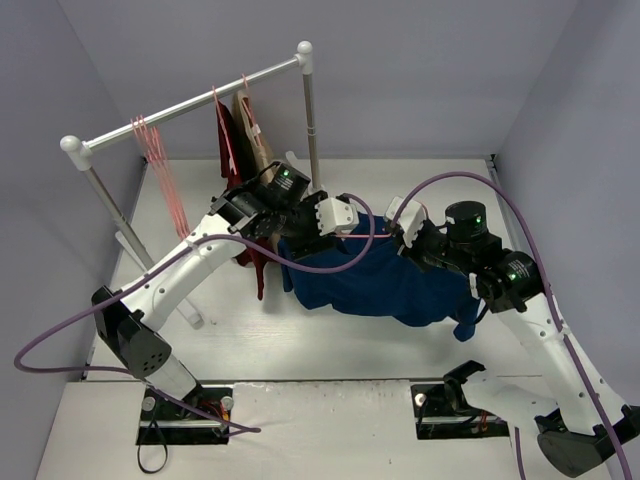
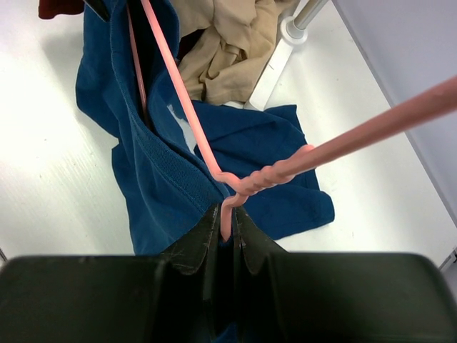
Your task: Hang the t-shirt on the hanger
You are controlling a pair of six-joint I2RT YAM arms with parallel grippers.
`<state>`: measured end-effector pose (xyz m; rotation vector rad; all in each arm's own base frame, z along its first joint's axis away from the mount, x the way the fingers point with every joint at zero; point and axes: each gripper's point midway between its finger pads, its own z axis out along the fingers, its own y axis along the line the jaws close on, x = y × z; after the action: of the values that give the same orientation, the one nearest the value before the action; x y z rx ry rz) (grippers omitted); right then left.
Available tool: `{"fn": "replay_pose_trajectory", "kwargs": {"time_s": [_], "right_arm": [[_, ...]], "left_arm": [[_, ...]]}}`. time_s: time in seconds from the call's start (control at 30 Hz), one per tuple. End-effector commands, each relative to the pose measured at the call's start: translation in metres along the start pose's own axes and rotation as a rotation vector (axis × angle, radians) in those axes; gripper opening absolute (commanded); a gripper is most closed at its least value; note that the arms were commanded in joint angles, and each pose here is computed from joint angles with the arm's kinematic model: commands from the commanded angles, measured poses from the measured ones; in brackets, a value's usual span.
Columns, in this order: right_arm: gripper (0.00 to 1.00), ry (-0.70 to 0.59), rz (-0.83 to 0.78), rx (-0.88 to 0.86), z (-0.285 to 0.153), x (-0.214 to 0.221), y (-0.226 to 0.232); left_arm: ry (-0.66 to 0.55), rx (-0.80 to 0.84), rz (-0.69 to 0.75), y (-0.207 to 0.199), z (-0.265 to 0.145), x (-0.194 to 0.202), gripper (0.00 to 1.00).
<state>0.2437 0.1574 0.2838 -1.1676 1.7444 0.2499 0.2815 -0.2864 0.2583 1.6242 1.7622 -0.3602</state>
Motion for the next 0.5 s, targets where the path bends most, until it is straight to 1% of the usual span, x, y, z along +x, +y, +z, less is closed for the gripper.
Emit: {"fn": "replay_pose_trajectory", "kwargs": {"time_s": [0.0, 0.03, 0.13, 0.2, 0.3, 0.33, 0.47], "right_arm": [[0.00, -0.147, -0.023, 0.049, -0.013, -0.043, -0.016], [0.00, -0.145, -0.021, 0.049, -0.012, -0.043, -0.016], [0.00, -0.149, -0.028, 0.054, -0.014, -0.044, -0.016], [0.00, -0.154, -0.031, 0.053, -0.015, -0.046, -0.016], [0.00, -0.163, -0.035, 0.040, -0.015, -0.048, -0.015], [0.00, -0.163, -0.034, 0.036, -0.015, -0.048, -0.014], [0.00, -0.168, -0.036, 0.015, -0.012, -0.050, -0.012]], "left_arm": [[-0.116, 0.012, 0.076, 0.008, -0.009, -0.025, 0.47], [-0.124, 0.016, 0.079, 0.009, -0.010, -0.025, 0.29], [-0.153, 0.039, 0.093, 0.005, -0.012, -0.030, 0.13], [-0.174, 0.053, 0.103, 0.002, -0.015, -0.033, 0.11], [-0.239, 0.117, 0.114, -0.010, -0.019, -0.045, 0.11], [-0.244, 0.117, 0.114, -0.011, -0.020, -0.046, 0.11], [-0.307, 0.200, 0.101, -0.028, -0.024, -0.056, 0.11]]}}
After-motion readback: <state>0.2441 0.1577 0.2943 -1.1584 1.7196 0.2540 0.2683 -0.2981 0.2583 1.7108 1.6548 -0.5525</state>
